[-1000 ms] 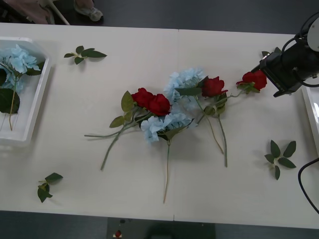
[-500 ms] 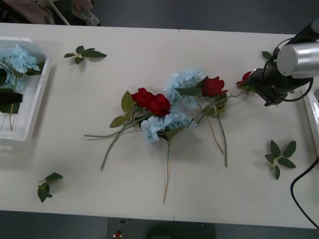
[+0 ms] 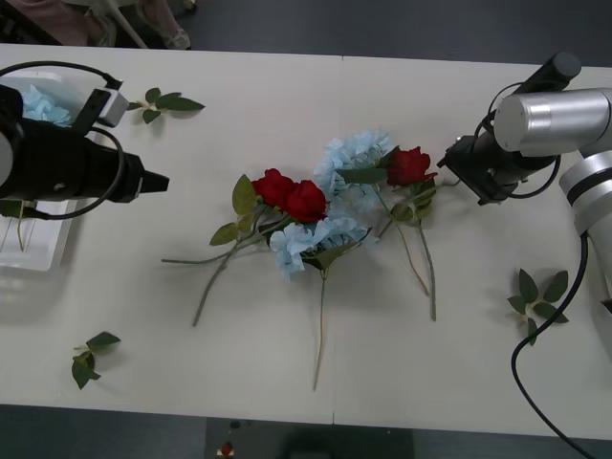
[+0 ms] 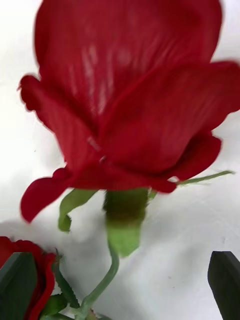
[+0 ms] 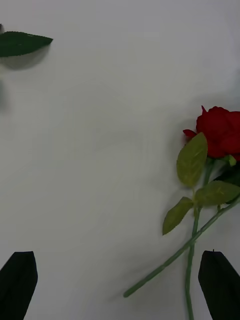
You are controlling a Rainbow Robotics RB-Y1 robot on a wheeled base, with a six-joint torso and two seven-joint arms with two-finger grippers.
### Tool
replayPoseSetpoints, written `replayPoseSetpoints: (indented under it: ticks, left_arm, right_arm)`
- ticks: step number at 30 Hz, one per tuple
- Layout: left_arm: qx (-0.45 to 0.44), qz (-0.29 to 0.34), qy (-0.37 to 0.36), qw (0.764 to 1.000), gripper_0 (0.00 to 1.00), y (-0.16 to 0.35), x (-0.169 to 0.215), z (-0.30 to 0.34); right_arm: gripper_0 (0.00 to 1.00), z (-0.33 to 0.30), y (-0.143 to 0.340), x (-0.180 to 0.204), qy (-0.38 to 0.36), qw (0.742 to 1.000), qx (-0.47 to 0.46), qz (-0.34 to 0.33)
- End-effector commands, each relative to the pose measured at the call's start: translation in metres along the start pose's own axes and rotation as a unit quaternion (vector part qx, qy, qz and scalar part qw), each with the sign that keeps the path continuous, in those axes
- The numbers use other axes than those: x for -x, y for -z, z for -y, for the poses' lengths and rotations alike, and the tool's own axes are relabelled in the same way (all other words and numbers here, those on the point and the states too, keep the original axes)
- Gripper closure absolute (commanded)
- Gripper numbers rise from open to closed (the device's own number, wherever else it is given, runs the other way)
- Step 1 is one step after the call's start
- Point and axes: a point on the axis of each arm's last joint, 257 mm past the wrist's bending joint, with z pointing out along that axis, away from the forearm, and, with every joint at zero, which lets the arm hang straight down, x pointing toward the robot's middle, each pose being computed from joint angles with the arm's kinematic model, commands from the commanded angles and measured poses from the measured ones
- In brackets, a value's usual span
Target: Put the red flowers into the right box and the blue flowers into the left box
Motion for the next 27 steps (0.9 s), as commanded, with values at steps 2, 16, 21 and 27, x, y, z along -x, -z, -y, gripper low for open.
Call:
replayPoseSetpoints:
  ticks: [2, 16, 21, 27]
  left_arm:
    - [0.017, 0.009, -0.014, 1.000, 0.06, -0.014, 0.025, 0.003]
    - [0.012, -0.017, -0.051, 0.999, 0.06, -0.090, 0.036, 0.050]
    - [0.009, -0.040, -0.074, 0.996, 0.07, -0.106, 0.019, 0.066]
    - [0.007, -0.044, -0.098, 0.994, 0.06, -0.117, 0.009, 0.080]
  right_arm:
    - [0.00, -0.024, 0.010, 0.007, 0.054, 0.998, 0.005, 0.023]
    - [0.60, -0.020, 0.002, -0.002, 0.065, 0.998, -0.009, 0.022]
    - [0.95, -0.019, 0.002, -0.001, 0.061, 0.998, -0.010, 0.022]
    - [1.00, -0.018, 0.001, -0.002, 0.060, 0.998, -0.010, 0.022]
